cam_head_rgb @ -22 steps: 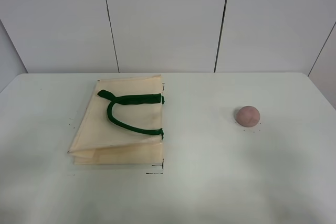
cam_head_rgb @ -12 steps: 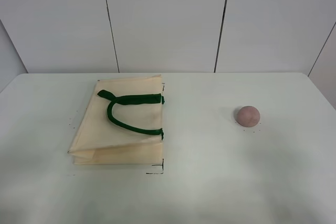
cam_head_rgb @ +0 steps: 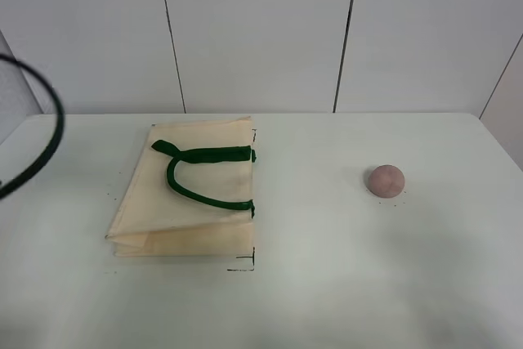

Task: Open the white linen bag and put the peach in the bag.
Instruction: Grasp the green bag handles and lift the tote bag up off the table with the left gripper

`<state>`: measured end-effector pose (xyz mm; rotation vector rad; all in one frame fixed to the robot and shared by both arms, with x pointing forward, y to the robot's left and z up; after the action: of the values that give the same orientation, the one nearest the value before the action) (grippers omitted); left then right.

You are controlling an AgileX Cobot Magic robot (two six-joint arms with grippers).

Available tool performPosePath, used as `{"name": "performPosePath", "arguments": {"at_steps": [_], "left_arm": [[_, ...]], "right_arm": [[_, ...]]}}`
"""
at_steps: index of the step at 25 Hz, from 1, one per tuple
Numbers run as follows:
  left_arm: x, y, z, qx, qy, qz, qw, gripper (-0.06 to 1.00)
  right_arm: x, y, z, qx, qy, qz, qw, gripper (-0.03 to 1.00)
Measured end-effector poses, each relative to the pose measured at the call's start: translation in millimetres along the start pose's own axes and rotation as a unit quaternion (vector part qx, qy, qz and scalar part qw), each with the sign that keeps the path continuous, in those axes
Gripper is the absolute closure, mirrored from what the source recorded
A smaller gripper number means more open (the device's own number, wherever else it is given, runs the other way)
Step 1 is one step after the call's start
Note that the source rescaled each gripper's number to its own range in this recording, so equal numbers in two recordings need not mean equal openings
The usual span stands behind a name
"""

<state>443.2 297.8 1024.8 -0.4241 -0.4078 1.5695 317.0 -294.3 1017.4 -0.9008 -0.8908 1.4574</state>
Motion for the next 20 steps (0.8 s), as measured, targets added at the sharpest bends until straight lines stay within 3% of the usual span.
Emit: {"name": "performPosePath", "arguments": {"at_steps": [7,11,14,20], "left_arm": [[-7,-80,-97,0.101,-0.006,0.004,0.995,-0.06],[-18,-113,-142,0.121,-0.006,0.028,0.992,-0.06],[-42,-126,-168,0.131,0.002,0.026,0.991,-0.06],[-110,-135,-204,0.131,0.027,0.012,0.991,-0.06]], "right_arm": [[0,0,0,0.000,0.000,0.000,1.000,-0.03],[0,0,0,0.000,0.000,0.000,1.000,-0.03],[0,0,0,0.000,0.000,0.000,1.000,-0.03],[0,0,0,0.000,0.000,0.000,1.000,-0.03]]}}
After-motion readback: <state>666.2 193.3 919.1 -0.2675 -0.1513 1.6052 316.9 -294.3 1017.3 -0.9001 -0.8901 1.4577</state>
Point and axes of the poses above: a point on each arm's last joint axis where the gripper is mounted, z pointing back along that axis away from the gripper, x along the wrist's bending axis when the last joint is at zero, y = z × x, the point moved 9 cm from there along -z, pointing out along that axis toward the gripper, and after that the axes turned 5 degrees about z, right-handed, at the moved point
